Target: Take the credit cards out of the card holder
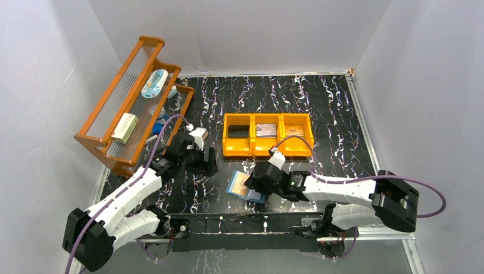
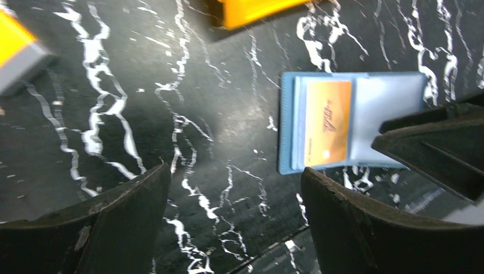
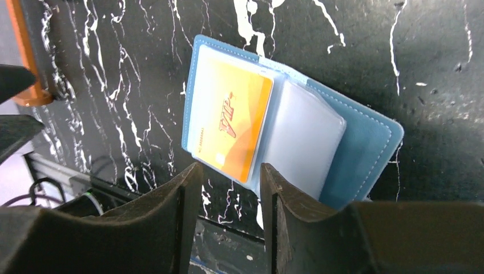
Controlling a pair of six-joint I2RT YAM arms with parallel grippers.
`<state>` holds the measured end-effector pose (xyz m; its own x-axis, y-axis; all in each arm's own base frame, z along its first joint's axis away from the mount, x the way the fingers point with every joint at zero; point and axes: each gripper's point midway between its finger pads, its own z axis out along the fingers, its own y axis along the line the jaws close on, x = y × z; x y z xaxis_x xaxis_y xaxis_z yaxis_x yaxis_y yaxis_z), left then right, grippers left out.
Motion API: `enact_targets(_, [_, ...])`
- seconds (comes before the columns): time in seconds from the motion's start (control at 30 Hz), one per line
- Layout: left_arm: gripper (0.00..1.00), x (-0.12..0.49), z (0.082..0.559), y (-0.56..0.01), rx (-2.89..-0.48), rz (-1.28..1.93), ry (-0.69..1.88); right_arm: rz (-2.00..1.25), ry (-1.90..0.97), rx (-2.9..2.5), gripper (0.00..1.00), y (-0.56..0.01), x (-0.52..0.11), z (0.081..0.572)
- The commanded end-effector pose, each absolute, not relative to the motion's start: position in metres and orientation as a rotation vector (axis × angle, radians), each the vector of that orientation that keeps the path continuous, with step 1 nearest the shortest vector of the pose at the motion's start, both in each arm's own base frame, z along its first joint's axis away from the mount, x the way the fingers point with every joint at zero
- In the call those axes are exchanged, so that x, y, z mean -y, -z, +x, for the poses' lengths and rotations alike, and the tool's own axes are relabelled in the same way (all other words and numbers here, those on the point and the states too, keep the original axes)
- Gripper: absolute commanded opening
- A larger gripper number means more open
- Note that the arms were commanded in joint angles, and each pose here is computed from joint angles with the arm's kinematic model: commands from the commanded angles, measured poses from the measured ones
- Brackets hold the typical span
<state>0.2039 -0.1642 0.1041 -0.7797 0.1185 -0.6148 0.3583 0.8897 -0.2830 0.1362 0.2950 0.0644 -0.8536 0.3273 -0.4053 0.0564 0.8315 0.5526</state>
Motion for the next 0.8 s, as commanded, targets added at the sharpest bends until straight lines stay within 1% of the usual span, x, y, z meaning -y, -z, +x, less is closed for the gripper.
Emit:
enact_targets(0.0, [0.78, 0.202, 0.185, -0.115, -2.468, 0.368, 0.831, 0.357, -0.964, -2.456, 0.48, -0.082, -0.310, 0.134])
enact_targets(0.07, [0.73, 0.214, 0.178, -0.117, -2.475, 0.360, 0.947, 0.356, -0.988, -2.471, 0.47, -0.079, -0.310, 0.131])
enact_targets(0.2, [0.66, 0.229, 0.171, -0.122, -2.477, 0.353, 1.082, 0.389, -1.069, -2.488, 0.45, -0.080, -0.315, 0.130])
enact_targets(0.27, [0.63, 0.232, 0.170, -0.123, -2.484, 0.358, 1.108, 0.401, -1.113, -2.474, 0.45, -0.087, -0.321, 0.135])
enact_targets(0.33, [0.58, 0.235, 0.167, -0.121, -2.500, 0.362, 1.124, 0.424, -1.084, -2.473, 0.44, -0.088, -0.323, 0.139])
enact_targets(0.43, [0.49, 0.239, 0.163, -0.114, -2.541, 0.361, 1.141, 0.452, -1.012, -2.496, 0.44, -0.078, -0.318, 0.145])
enact_targets(0.47, [0.48, 0.241, 0.162, -0.113, -2.551, 0.362, 1.145, 0.461, -1.008, -2.511, 0.41, -0.074, -0.317, 0.146])
enact_targets(0.5, [0.47, 0.242, 0.161, -0.111, -2.561, 0.363, 1.144, 0.473, -1.011, -2.527, 0.40, -0.070, -0.317, 0.147])
enact_targets(0.77, [0.44, 0.258, 0.157, -0.095, -2.618, 0.434, 1.082, 0.532, -0.980, -2.571, 0.40, -0.048, -0.308, 0.146])
